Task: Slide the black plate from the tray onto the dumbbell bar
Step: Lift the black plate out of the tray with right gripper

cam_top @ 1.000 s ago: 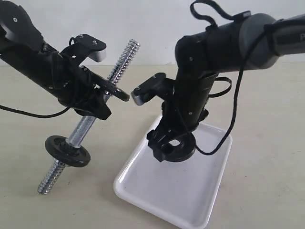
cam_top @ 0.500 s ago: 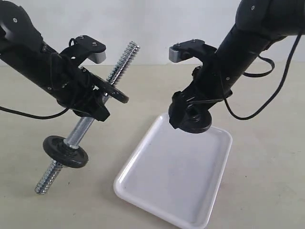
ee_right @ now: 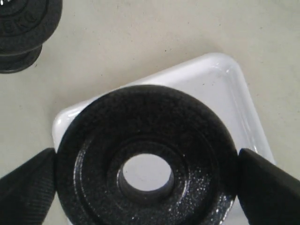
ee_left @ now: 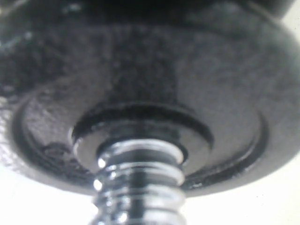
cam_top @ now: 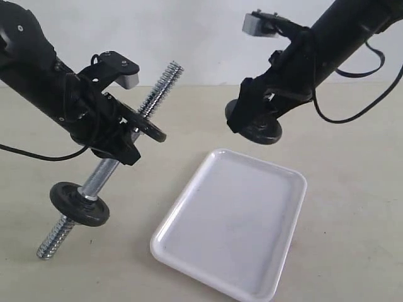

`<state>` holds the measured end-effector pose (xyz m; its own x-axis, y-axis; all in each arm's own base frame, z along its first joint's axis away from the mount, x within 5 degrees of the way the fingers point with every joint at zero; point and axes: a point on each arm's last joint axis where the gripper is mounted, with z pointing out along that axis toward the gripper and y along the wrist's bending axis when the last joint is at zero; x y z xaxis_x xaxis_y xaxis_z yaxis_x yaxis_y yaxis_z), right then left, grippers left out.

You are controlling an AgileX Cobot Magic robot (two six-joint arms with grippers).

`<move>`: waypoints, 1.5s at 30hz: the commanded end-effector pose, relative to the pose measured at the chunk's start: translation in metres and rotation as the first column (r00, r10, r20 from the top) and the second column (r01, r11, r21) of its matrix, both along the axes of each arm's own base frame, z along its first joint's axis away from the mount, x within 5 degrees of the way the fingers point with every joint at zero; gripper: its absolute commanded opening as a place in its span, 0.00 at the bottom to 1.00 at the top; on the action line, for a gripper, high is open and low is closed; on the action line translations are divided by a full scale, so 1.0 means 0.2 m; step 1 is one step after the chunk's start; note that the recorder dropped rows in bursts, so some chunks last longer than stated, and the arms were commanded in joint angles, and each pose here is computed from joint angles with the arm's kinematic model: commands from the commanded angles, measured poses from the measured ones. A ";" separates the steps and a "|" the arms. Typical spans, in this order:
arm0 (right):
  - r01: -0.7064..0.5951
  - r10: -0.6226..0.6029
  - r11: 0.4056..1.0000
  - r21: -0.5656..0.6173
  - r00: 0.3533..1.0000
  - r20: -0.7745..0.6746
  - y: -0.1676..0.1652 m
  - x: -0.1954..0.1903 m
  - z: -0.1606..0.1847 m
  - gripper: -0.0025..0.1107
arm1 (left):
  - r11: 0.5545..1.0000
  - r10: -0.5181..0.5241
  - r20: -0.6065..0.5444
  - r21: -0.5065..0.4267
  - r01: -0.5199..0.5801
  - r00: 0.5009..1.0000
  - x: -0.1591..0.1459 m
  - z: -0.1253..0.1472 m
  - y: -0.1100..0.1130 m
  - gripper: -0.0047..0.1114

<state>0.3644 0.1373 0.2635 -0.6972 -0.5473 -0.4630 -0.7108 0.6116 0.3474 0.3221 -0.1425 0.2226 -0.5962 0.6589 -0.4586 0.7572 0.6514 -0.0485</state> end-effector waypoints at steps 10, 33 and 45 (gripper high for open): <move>-0.033 0.030 0.997 0.076 0.999 0.029 0.00 -0.01 0.12 0.02 | 0.997 0.057 0.076 -0.060 -0.052 0.996 -0.03 0.06 0.01 0.08; -0.064 0.046 0.968 0.242 0.996 0.079 0.06 0.05 0.08 0.02 | 0.996 0.057 0.055 -0.071 -0.053 0.997 -0.05 0.03 0.01 0.08; -0.093 0.082 0.938 0.334 0.996 0.047 0.07 0.09 0.00 0.02 | 0.997 0.040 0.050 -0.067 -0.037 0.998 -0.05 0.03 0.01 0.08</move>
<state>0.3804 0.1527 0.2500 -0.6320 -0.4842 -0.6051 -0.7735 0.4429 0.4534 0.3068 -0.1367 0.1982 -0.6110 0.6809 -0.4037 0.7634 0.6418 -0.0729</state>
